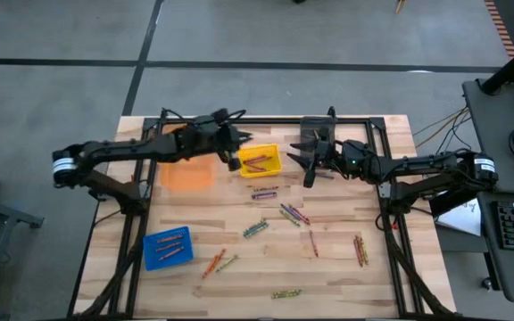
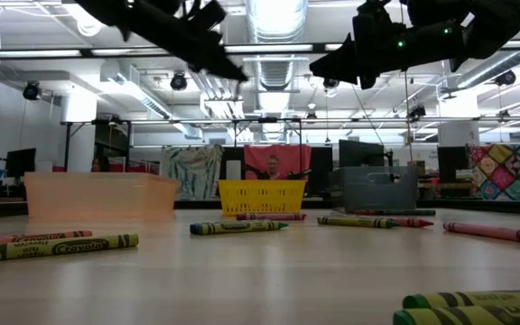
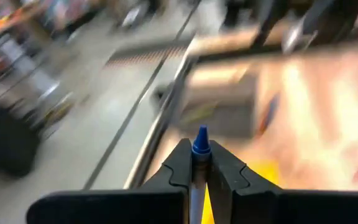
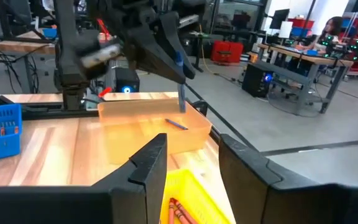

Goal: Sort crayons
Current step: Put the blue crayon into the orange bin, then put the green crayon into the black bin

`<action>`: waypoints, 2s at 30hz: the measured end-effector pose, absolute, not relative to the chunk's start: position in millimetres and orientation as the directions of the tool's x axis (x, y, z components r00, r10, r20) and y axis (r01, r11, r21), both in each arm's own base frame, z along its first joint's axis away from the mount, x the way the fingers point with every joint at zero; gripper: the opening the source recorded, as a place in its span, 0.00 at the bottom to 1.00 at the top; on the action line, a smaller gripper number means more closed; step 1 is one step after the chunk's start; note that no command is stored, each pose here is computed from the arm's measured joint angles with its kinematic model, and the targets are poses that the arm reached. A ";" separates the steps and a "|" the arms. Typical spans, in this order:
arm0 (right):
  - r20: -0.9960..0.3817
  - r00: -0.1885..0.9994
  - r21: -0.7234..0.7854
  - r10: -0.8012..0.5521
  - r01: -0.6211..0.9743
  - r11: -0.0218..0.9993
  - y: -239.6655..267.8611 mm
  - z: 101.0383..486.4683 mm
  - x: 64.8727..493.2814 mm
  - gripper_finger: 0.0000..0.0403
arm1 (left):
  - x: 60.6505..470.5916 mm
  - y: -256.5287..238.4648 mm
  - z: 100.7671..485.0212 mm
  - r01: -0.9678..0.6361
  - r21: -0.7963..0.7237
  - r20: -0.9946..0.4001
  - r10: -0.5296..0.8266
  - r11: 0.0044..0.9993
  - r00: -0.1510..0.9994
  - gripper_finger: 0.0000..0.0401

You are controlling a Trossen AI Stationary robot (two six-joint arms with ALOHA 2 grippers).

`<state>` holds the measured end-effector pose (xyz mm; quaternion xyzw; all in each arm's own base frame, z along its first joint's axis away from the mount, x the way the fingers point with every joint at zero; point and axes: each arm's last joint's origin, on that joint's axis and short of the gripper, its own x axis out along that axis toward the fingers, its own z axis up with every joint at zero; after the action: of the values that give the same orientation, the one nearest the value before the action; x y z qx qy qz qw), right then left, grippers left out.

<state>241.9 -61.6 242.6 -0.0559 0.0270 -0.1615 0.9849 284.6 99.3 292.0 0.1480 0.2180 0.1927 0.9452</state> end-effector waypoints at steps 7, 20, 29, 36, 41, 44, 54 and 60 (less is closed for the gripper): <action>-0.044 0.945 -0.112 -0.323 0.317 0.942 -61.6 241.7 241.8 0.33 | 237.0 114.1 281.0 -0.406 0.537 -0.585 0.673 0.739 0.453 0.01; -0.057 0.945 -0.095 -0.322 0.316 0.944 -61.4 240.5 241.8 0.33 | 186.6 169.7 229.7 -0.482 0.460 -0.858 0.512 0.745 -0.028 0.01; -0.057 0.945 -0.094 -0.323 0.317 0.944 -61.5 240.4 241.8 0.33 | 192.3 181.1 196.8 -0.444 0.408 -0.910 0.395 0.798 -0.126 0.03; -0.057 0.944 -0.094 -0.324 0.318 0.944 -61.5 240.4 241.8 0.33 | 195.3 184.4 185.1 -0.432 0.415 -0.909 0.380 0.801 -0.170 0.13; -0.058 0.944 -0.080 -0.324 0.319 0.944 -61.5 240.4 241.8 0.33 | 196.0 185.7 181.2 -0.423 0.432 -0.902 0.385 0.797 -0.195 0.19; -0.058 0.944 -0.080 -0.324 0.319 0.944 -61.5 240.3 241.8 0.33 | 195.6 186.4 181.4 -0.417 0.457 -0.890 0.404 0.786 -0.213 0.21; -0.060 0.944 -0.079 -0.324 0.319 0.945 -61.5 240.2 241.8 0.33 | 191.1 182.5 203.2 -0.462 0.476 -0.873 0.466 0.748 -0.143 0.21; -0.083 0.943 -0.056 -0.323 0.319 0.946 -61.5 237.9 241.7 0.33 | 187.6 176.3 235.1 -0.572 0.477 -0.815 0.579 0.667 -0.005 0.21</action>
<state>241.7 -61.5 237.9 -0.0207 0.0453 -0.1631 0.9854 187.6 176.3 235.1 0.0028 0.5795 0.4081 0.7054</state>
